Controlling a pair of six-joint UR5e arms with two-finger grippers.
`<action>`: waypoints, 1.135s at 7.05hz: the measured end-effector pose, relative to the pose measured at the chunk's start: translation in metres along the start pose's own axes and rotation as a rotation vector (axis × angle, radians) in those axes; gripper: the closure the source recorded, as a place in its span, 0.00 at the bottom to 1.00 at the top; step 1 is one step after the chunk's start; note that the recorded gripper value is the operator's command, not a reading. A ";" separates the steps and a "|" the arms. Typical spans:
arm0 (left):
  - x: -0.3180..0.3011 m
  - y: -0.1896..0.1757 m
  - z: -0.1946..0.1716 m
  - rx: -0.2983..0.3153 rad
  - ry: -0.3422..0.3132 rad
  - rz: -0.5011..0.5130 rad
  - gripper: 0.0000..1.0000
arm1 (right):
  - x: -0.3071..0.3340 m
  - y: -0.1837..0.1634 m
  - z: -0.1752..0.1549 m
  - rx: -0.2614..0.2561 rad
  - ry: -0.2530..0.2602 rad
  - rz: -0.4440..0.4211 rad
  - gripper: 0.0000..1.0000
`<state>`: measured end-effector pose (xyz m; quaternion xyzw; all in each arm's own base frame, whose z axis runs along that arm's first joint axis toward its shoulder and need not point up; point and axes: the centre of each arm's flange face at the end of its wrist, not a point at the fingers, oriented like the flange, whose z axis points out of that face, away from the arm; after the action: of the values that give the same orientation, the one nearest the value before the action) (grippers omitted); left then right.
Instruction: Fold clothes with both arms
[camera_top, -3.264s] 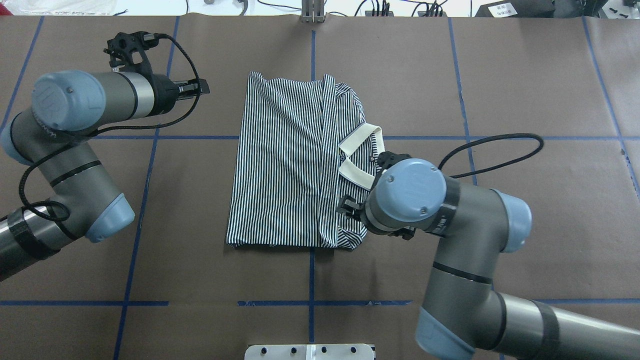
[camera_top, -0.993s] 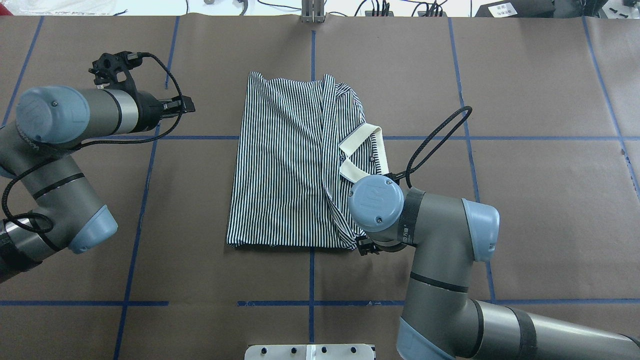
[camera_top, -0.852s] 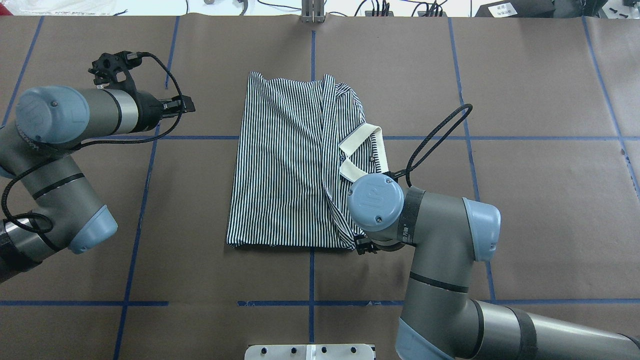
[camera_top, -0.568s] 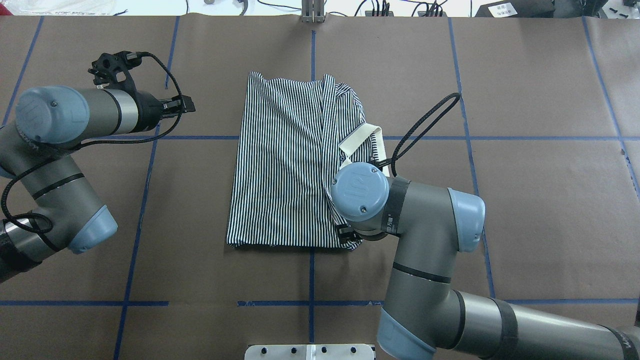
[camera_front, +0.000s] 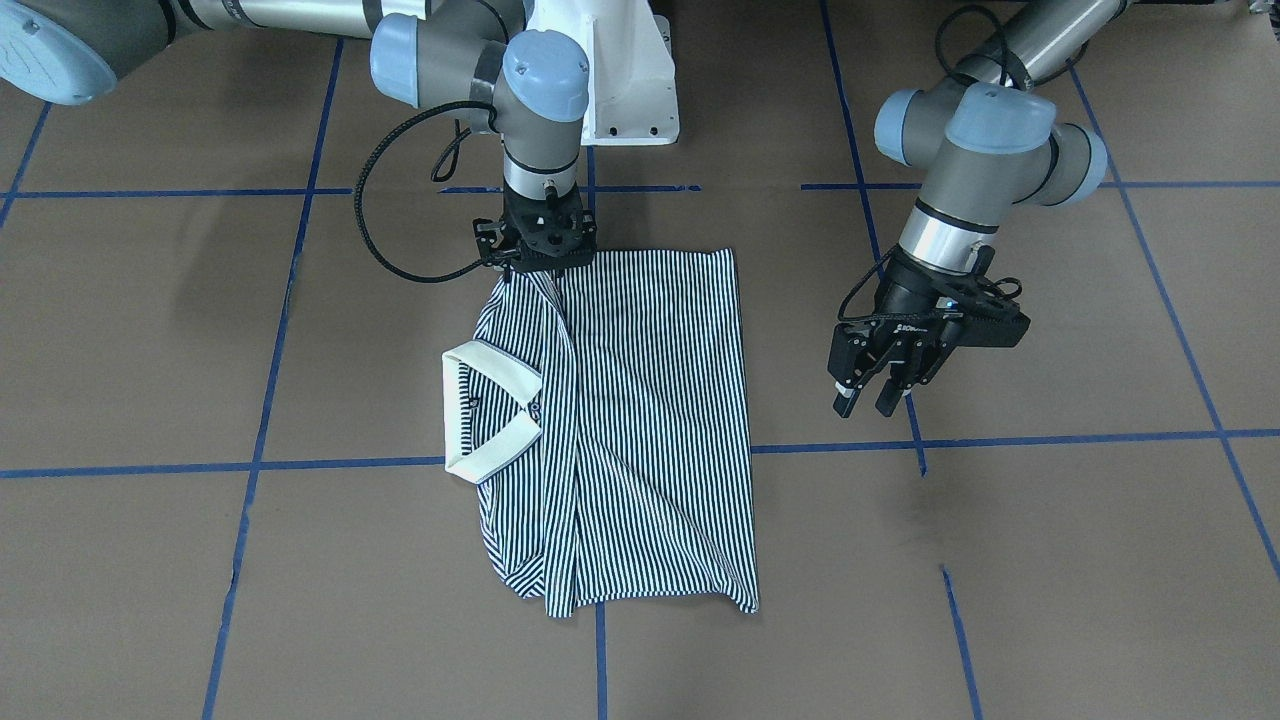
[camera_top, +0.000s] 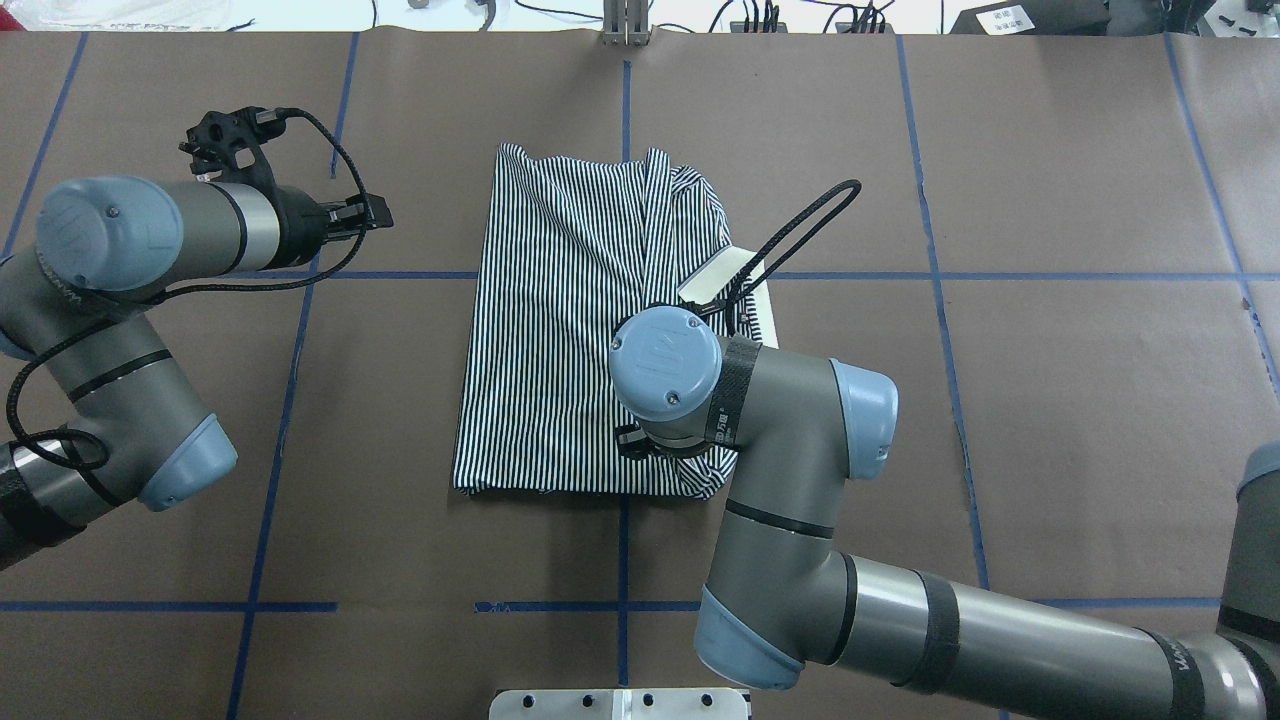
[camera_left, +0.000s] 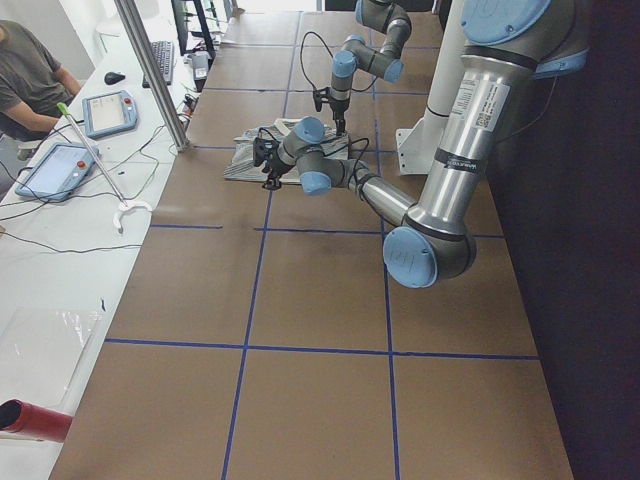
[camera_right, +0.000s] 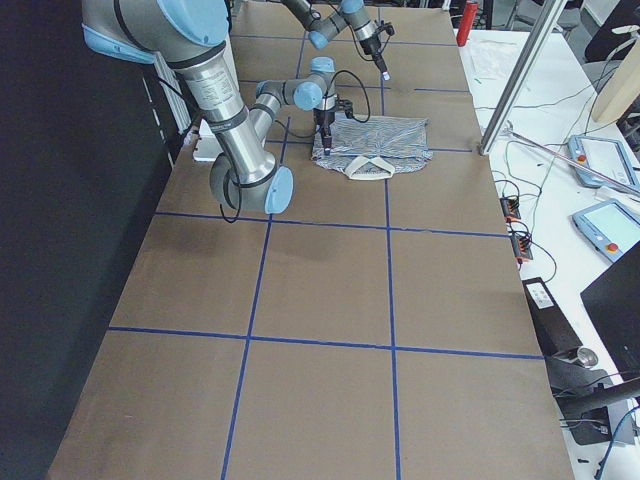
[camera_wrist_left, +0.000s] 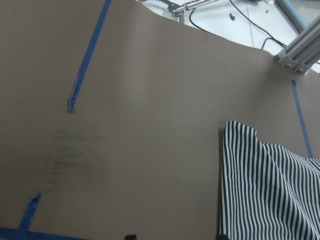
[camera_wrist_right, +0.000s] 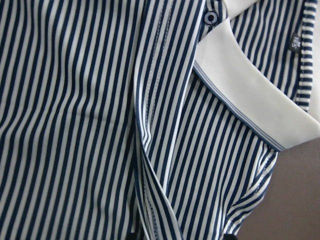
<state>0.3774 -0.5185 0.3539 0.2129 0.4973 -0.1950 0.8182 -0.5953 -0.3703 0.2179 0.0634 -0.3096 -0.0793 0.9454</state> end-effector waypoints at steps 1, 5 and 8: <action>0.000 0.002 0.001 -0.002 -0.001 -0.007 0.39 | -0.001 -0.001 0.002 0.002 -0.006 -0.002 0.42; -0.001 0.003 0.003 -0.004 0.000 -0.013 0.39 | -0.007 -0.005 0.008 0.000 -0.009 -0.019 0.55; 0.000 0.003 0.002 -0.004 0.004 -0.012 0.39 | -0.011 -0.008 0.011 -0.007 -0.004 -0.020 1.00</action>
<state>0.3806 -0.5175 0.3553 0.2088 0.5005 -0.1987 0.8164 -0.6116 -0.3766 0.2193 0.0629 -0.3103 -0.0902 0.9442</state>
